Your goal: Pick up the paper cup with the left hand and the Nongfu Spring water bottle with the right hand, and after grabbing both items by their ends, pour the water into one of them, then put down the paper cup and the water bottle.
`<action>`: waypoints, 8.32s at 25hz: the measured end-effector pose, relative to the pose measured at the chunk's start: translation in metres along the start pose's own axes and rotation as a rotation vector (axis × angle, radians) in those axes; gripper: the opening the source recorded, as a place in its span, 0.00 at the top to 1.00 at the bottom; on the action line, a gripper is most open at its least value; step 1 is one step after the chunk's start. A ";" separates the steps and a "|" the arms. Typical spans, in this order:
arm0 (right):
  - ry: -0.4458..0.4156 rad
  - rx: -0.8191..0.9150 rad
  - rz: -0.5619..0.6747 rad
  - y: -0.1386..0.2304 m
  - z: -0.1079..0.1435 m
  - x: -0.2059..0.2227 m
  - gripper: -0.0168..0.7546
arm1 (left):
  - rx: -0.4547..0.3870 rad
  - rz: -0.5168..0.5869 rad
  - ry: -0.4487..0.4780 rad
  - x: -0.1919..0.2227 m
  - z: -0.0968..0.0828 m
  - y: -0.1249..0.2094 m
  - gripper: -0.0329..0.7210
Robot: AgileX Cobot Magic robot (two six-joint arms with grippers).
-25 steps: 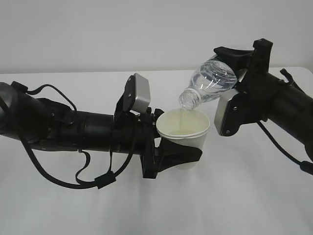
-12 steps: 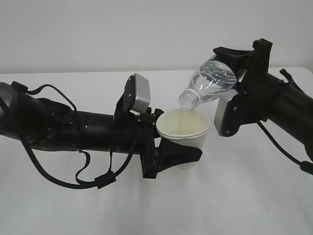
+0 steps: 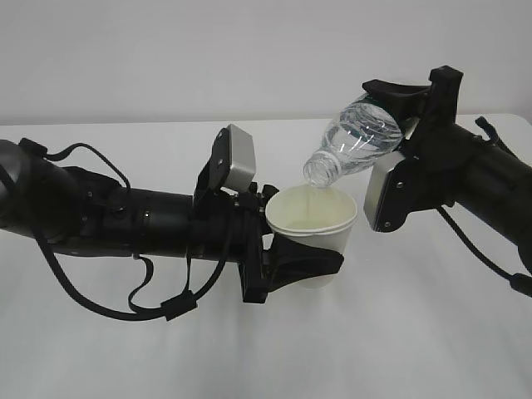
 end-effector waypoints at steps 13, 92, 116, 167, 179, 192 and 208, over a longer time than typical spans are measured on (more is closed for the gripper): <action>0.000 0.000 0.000 0.000 0.000 0.000 0.43 | 0.000 0.000 0.000 0.000 0.000 0.000 0.36; 0.002 -0.026 -0.001 0.000 0.000 0.000 0.43 | -0.002 -0.002 -0.002 0.000 0.000 0.000 0.45; 0.004 -0.027 0.008 0.002 -0.001 0.000 0.43 | -0.003 -0.014 0.013 0.000 -0.002 -0.003 0.43; 0.002 -0.081 0.025 0.005 -0.001 0.000 0.43 | 0.009 0.002 0.028 0.000 -0.005 0.000 0.43; 0.001 -0.083 0.029 0.006 0.000 0.000 0.43 | 0.010 0.015 0.014 0.000 -0.003 0.003 0.43; 0.001 -0.085 0.029 0.006 0.000 0.000 0.43 | 0.006 0.021 -0.006 0.000 0.001 0.004 0.43; 0.001 -0.096 0.029 0.006 0.000 0.000 0.43 | -0.001 0.017 -0.020 0.000 0.004 0.003 0.43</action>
Point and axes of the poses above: a point on each arm's last joint axis where the gripper is mounted, x pointing out along that axis toward the gripper, z along the wrist's bending axis when the last joint is at zero, y = z × x, the point moved 10 cm from there along x, pointing out along that axis toward the gripper, and after that the axes turned 15 degrees about -x, right-handed, at the moved point
